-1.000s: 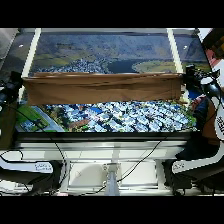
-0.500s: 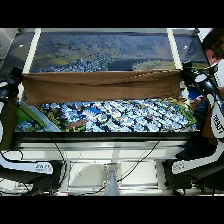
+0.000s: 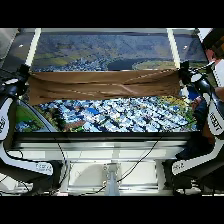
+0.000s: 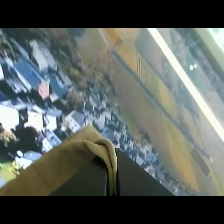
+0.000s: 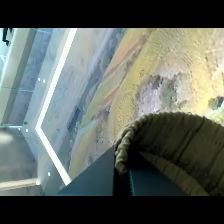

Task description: Fold the clothes and pants, and hang the long-sleeved shirts on hangers.

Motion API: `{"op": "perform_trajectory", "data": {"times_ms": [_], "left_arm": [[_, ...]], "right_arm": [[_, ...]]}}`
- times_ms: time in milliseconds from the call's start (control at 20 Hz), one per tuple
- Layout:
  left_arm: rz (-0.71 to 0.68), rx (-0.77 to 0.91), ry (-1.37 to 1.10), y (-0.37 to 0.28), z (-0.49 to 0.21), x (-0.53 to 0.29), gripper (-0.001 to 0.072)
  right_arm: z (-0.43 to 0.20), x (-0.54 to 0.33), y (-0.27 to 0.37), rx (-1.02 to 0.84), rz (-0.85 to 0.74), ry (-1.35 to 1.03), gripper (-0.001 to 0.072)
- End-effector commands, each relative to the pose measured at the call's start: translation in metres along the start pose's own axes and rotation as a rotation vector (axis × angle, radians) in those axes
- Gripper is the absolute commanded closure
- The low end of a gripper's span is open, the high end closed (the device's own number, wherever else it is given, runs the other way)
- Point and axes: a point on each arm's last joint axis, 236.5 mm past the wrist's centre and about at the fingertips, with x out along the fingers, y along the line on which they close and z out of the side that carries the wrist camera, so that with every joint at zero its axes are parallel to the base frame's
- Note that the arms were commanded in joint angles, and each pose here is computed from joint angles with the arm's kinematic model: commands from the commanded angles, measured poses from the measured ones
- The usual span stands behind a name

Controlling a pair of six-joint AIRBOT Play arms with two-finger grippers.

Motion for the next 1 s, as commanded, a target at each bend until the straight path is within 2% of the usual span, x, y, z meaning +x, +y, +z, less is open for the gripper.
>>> {"op": "perform_trajectory", "data": {"times_ms": [0, 200, 250, 350, 400, 750, 950], "left_arm": [[-0.001, 0.009, 0.018, -0.003, -0.012, 0.003, 0.0694], [-0.003, 0.011, 0.022, -0.003, -0.013, 0.003, 0.0677], [-0.012, 0.016, 0.033, -0.005, -0.016, 0.003, 0.0565], [-0.014, 0.02, 0.033, -0.006, -0.016, 0.003, -0.0012], [-0.015, 0.022, 0.033, -0.006, -0.016, 0.003, -0.0003], [-0.084, 0.05, 0.0, -0.03, 0.014, -0.017, -0.0003], [-0.177, 0.199, -0.03, -0.051, 0.056, -0.051, -0.0002]], "right_arm": [[-0.011, 0.007, 0.0, -0.001, 0.001, 0.007, 0.0686], [-0.013, 0.009, 0.008, -0.021, 0.022, -0.017, 0.0672], [-0.014, 0.009, 0.009, -0.024, 0.023, -0.015, 0.0566], [-0.015, 0.009, 0.009, -0.053, 0.022, -0.012, 0.0156], [-0.015, 0.009, 0.009, -0.075, 0.021, -0.01, 0.0084], [-0.018, -0.019, 0.016, -0.313, 0.012, 0.087, 0.0084], [0.001, -0.056, 0.005, -0.341, -0.033, 0.158, 0.0085]]}}
